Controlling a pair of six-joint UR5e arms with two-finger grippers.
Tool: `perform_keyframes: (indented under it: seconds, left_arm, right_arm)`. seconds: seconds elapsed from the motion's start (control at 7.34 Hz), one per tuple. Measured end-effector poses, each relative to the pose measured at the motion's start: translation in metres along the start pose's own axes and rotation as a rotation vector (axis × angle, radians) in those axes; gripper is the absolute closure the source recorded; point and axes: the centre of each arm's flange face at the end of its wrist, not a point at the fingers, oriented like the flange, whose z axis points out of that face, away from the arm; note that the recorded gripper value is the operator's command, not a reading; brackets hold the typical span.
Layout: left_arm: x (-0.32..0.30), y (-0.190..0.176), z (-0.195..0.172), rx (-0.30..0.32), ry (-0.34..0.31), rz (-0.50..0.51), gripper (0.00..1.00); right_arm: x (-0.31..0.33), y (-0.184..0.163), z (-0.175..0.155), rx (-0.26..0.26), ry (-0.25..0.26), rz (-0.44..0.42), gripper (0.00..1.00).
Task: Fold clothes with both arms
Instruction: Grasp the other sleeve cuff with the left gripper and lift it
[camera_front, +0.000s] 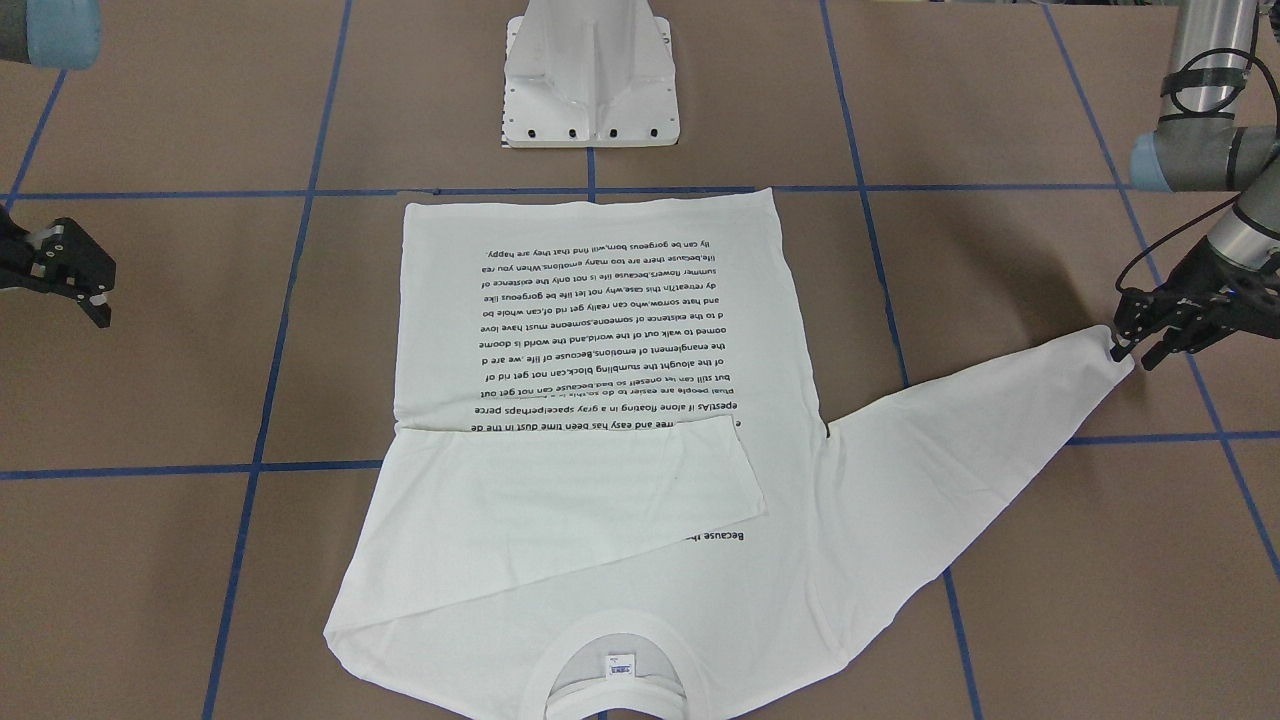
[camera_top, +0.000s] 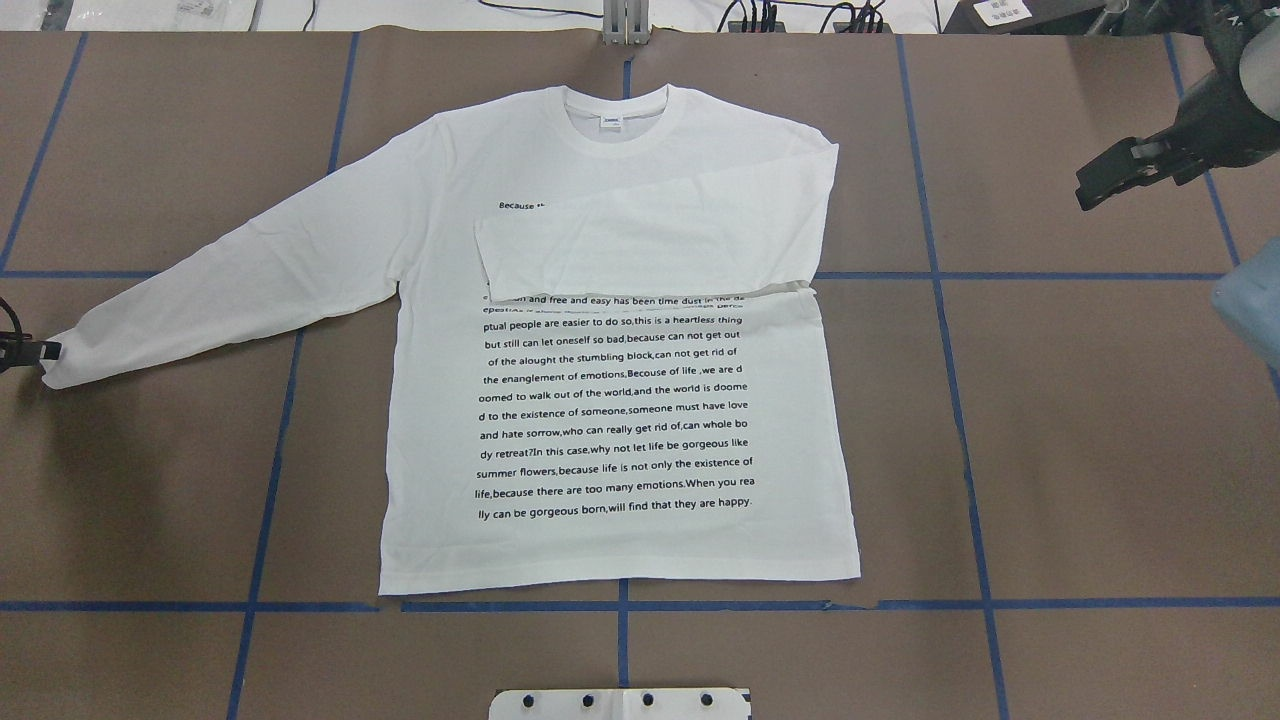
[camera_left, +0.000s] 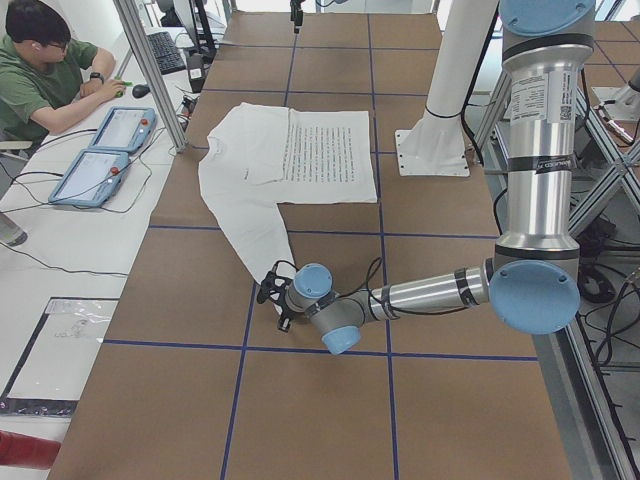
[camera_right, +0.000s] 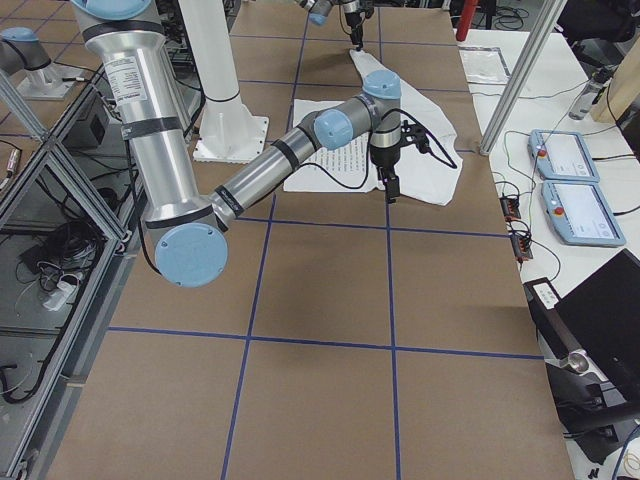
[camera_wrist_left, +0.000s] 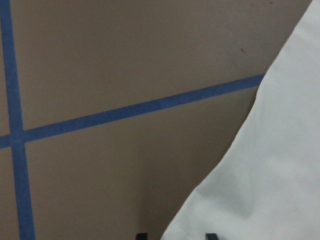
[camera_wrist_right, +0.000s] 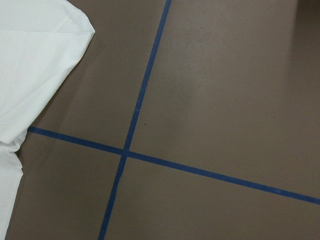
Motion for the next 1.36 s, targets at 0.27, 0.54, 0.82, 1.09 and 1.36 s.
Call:
perform_keyframes:
  seconds: [0.27, 0.54, 0.82, 1.09, 1.36]
  left_arm:
    - [0.0017, 0.0006, 0.0012, -0.001, 0.003, 0.004, 0.51]
    - [0.0039, 0.0016, 0.0025, -0.001, 0.009, 0.011, 0.60]
    - [0.0052, 0.0022, 0.0031, 0.001, 0.012, 0.015, 1.00]
    - [0.0055, 0.0024, 0.0032, 0.001, 0.013, 0.017, 1.00]
    - [0.0080, 0.0016, 0.0012, 0.009, 0.022, 0.030, 1.00]
  right_arm:
    - [0.0003, 0.0000, -0.0001, 0.000, 0.000, 0.001, 0.00]
    - [0.0002, 0.0000, 0.0000, 0.000, 0.000, 0.001, 0.00]
    - [0.0002, 0.0000, -0.0001, 0.000, 0.000, 0.001, 0.00]
    - [-0.0006, 0.0001, -0.0016, 0.003, -0.001, 0.002, 0.00]
    - [-0.0012, 0.0001, -0.0027, 0.005, -0.002, 0.002, 0.00]
